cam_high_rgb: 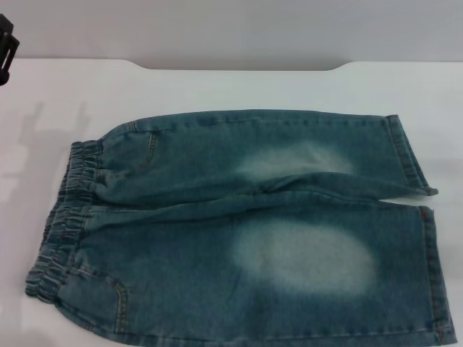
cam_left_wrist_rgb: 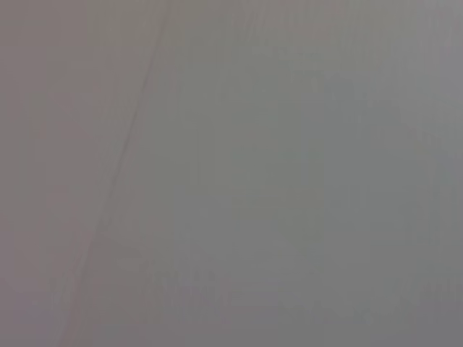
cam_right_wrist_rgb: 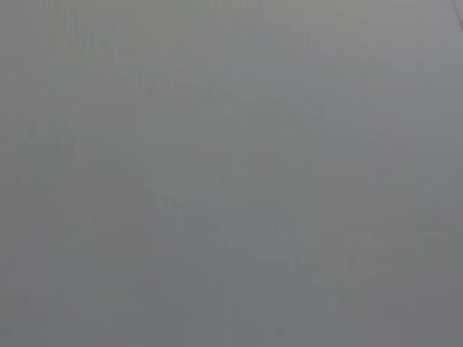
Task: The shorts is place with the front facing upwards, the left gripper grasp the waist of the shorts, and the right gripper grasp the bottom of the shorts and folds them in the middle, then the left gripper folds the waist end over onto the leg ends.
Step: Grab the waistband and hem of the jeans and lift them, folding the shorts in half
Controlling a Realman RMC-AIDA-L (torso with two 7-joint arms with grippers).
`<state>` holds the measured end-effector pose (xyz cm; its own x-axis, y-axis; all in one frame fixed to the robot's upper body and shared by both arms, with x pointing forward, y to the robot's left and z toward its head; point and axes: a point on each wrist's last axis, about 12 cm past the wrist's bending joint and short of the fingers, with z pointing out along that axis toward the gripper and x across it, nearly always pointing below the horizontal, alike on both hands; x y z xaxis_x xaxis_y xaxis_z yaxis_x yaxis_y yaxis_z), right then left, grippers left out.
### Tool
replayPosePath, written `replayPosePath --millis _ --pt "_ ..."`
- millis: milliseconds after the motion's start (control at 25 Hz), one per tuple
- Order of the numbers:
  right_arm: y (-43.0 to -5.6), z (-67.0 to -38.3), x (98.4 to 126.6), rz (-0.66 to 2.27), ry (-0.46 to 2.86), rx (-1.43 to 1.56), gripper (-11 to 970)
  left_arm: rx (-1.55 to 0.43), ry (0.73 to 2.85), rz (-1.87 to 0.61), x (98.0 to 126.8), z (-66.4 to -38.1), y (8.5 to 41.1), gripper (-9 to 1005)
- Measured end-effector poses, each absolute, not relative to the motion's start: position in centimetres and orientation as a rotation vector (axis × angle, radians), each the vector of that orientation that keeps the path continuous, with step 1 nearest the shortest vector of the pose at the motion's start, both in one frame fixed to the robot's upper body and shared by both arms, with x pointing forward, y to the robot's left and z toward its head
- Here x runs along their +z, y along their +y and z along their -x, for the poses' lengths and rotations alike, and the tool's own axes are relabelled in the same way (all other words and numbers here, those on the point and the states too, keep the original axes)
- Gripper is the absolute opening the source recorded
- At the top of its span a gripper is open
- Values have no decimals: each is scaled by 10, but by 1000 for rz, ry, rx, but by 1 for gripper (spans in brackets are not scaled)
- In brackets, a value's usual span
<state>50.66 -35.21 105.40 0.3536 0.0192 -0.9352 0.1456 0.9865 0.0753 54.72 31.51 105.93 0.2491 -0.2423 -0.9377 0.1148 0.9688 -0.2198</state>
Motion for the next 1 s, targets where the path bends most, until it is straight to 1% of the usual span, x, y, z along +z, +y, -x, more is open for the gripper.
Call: replayPosePath --millis 560,1000 --pt "-353 -513 1059 -151 1189 -83 622 -267 1285 93 1065 -557 307 839" --pt "-358 -513 1061 -220 1173 -58 623 -292 1279 116 1066 -557 308 838"
